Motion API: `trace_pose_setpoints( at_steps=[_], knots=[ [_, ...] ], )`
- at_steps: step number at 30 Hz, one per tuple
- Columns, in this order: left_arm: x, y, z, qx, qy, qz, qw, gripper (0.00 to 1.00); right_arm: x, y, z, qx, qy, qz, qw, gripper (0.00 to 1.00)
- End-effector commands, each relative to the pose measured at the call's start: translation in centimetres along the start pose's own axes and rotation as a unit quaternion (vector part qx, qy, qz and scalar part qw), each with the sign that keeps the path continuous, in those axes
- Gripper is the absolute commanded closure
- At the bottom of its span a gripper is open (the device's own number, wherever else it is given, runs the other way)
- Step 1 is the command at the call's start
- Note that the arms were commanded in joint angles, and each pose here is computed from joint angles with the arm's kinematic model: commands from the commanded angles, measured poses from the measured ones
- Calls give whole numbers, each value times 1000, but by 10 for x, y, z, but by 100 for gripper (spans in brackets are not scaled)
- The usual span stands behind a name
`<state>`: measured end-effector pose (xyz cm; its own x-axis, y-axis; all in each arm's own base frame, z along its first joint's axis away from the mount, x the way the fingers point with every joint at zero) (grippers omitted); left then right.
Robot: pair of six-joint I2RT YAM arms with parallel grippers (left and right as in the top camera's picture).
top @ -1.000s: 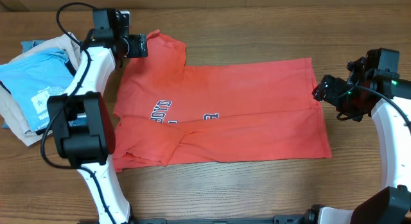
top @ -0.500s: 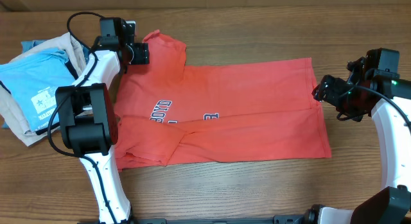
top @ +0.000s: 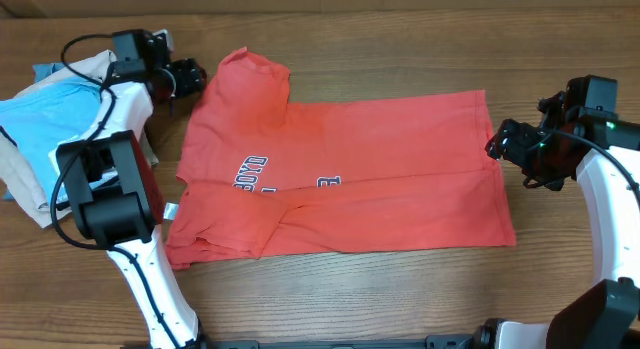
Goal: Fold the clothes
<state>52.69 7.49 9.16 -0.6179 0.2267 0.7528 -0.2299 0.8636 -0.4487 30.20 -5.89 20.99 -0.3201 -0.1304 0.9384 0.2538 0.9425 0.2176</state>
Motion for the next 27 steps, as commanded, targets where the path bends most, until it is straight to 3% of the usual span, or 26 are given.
trace_pose_setpoints(
  at_steps=[1, 9, 16, 27],
  knots=[
    [-7, -15, 6, 3, 19, 35, 999, 27, 1, 0, -6, 4, -5, 5, 1000, 10],
    [-15, -32, 17, -19, 31, 36, 999, 25, 1, 0, -6, 4, -4, 5, 1000, 10],
    [-18, -28, 20, -23, 28, -10, 999, 25, 1, 0, -5, 4, -2, 5, 1000, 10],
    [-15, -21, 17, -13, 26, -15, 999, 23, 1, 0, -5, 4, -2, 5, 1000, 10]
  ],
)
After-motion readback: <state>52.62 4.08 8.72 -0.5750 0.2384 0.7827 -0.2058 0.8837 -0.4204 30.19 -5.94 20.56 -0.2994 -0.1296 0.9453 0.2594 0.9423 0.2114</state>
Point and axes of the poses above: each gripper's point midway between its finger pads, its own x axis back along the fingers, its own y axis along the line the jaws close on, z = x × y, the point moved 8 cm from there along x, back along the fingers, and after that the axes turned 9 degrees about x, right-handed, at the moved point
